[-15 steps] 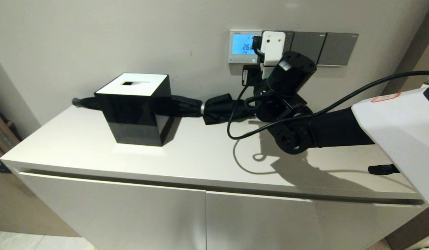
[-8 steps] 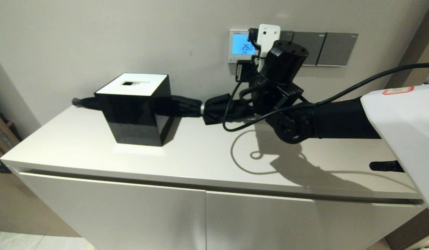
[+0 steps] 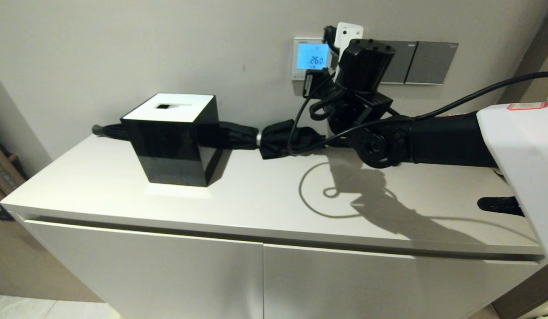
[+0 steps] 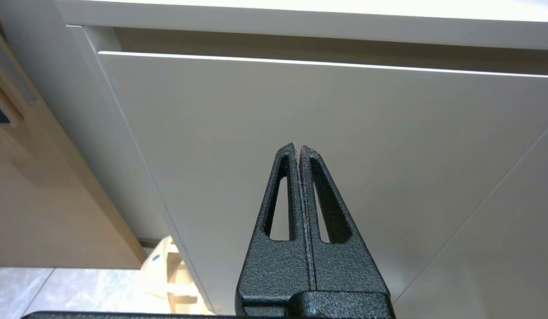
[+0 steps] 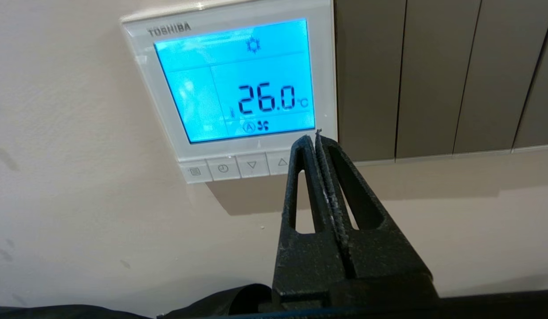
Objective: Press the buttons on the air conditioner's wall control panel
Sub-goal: Turn off the central air conditioner
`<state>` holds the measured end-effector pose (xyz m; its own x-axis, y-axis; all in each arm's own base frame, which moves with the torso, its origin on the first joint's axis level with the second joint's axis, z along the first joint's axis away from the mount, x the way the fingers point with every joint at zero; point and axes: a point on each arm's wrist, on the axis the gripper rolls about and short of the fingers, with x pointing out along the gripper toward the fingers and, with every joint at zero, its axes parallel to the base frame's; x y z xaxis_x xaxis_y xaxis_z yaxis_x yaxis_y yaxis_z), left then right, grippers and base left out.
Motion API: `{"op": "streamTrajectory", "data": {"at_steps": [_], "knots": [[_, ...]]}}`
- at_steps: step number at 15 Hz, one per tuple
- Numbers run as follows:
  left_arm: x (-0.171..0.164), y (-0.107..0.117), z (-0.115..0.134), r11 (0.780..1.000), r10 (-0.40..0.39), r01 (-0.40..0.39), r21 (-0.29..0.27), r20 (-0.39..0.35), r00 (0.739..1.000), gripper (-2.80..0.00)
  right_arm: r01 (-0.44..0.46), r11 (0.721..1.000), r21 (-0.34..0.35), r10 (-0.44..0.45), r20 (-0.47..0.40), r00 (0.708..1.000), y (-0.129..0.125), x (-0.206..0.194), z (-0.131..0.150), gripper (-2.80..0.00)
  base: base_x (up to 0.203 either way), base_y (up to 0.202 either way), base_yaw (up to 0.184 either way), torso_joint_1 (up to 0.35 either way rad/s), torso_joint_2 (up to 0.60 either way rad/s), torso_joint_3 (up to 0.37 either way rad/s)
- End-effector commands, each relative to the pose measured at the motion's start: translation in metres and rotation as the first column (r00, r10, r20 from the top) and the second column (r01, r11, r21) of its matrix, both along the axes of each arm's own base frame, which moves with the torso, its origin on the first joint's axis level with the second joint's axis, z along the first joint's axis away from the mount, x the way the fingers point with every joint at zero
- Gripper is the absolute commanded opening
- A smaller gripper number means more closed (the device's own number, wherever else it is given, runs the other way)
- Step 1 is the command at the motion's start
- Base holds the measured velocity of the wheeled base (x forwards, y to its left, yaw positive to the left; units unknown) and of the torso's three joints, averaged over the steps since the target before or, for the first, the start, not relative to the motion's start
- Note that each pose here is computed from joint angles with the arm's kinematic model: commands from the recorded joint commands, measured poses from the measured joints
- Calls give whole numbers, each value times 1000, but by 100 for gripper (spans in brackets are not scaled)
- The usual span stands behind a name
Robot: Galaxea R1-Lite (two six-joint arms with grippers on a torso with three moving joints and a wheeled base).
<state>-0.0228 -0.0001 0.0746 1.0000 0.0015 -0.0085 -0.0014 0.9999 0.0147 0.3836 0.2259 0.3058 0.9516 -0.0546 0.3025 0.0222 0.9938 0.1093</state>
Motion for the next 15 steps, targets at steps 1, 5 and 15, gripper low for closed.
{"op": "streamTrajectory", "data": {"at_steps": [1,5,15], "knots": [[0,0,0,1000,0,0,0,1,1000,-280,9,1000,0,-9,6,1000,-4,2,1,-280,0,0,0,0,0,0],[0,0,0,1000,0,0,0,-1,1000,-280,12,1000,-5,-12,1,1000,-4,8,-4,-280,0,0,0,0,0,0],[0,0,0,1000,0,0,1,-2,1000,-280,5,1000,-1,-5,8,1000,4,16,-10,-280,0,0,0,0,0,0]]}}
